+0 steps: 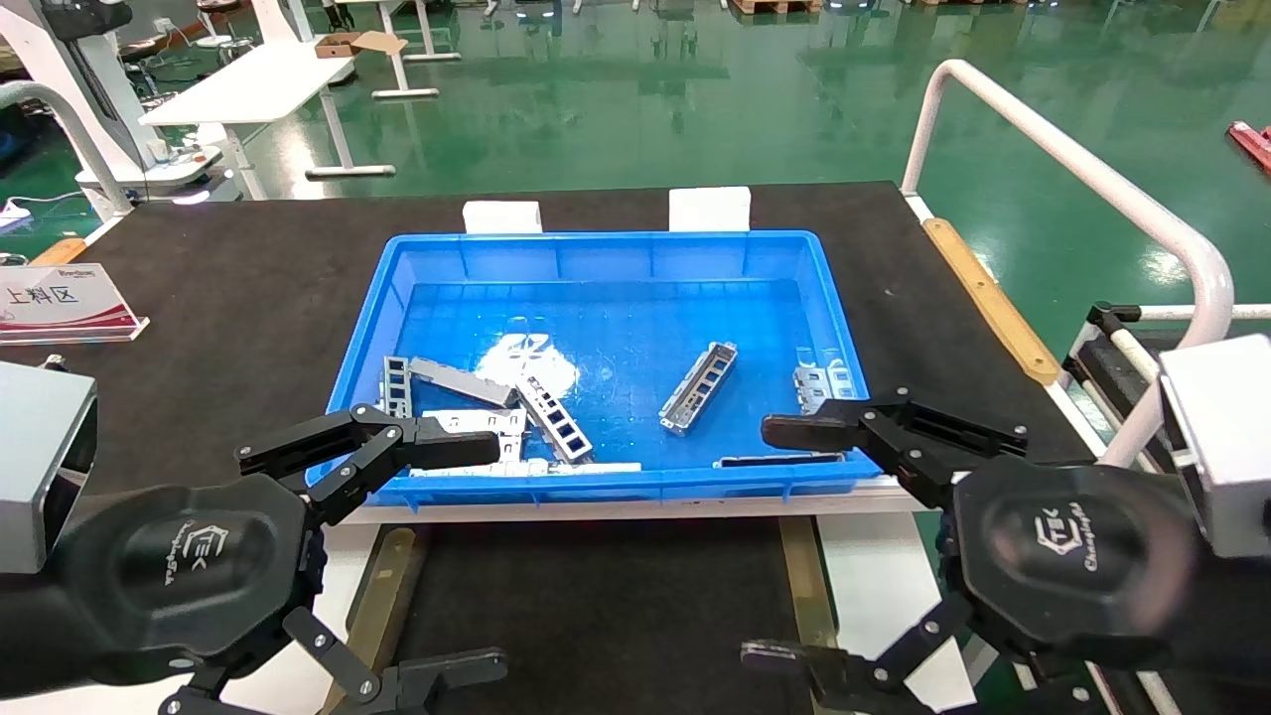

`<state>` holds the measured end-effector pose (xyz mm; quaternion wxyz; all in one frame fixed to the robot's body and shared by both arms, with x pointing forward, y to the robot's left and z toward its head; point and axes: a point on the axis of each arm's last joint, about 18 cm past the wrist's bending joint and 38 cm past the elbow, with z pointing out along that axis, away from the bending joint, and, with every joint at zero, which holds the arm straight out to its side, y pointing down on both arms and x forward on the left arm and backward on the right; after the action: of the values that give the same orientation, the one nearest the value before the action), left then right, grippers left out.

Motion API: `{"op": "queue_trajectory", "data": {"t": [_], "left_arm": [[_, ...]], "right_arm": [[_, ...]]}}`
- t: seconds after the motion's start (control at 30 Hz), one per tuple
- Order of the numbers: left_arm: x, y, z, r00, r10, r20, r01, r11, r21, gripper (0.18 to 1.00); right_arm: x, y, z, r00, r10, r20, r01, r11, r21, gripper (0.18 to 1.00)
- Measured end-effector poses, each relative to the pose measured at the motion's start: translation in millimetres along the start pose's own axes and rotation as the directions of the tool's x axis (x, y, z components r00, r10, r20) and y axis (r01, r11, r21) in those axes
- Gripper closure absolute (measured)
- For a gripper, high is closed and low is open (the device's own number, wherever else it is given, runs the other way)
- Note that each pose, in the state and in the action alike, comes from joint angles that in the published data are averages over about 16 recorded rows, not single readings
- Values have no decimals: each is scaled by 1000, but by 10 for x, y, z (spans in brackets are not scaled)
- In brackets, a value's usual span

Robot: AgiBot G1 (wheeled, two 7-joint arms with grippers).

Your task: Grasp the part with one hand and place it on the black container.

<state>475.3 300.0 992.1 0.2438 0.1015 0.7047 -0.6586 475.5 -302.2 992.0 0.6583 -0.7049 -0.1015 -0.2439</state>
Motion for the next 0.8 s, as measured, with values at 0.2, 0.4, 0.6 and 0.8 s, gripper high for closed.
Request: {"op": "queue_trajectory", "data": {"t": [0.2,0.4,0.6,0.8], "left_arm": [[0,0,0,1000,0,0,0,1000,0,184],[0,0,0,1000,0,0,0,1000,0,184],[0,0,0,1000,0,0,0,1000,0,184],[0,0,0,1000,0,0,0,1000,0,184]], "right_arm": [[0,0,0,1000,0,0,0,1000,0,178],[0,-1,0,1000,0,0,0,1000,0,178],[0,-1,0,1000,0,0,0,1000,1,178],[0,-2,0,1000,0,0,0,1000,1,178]]}}
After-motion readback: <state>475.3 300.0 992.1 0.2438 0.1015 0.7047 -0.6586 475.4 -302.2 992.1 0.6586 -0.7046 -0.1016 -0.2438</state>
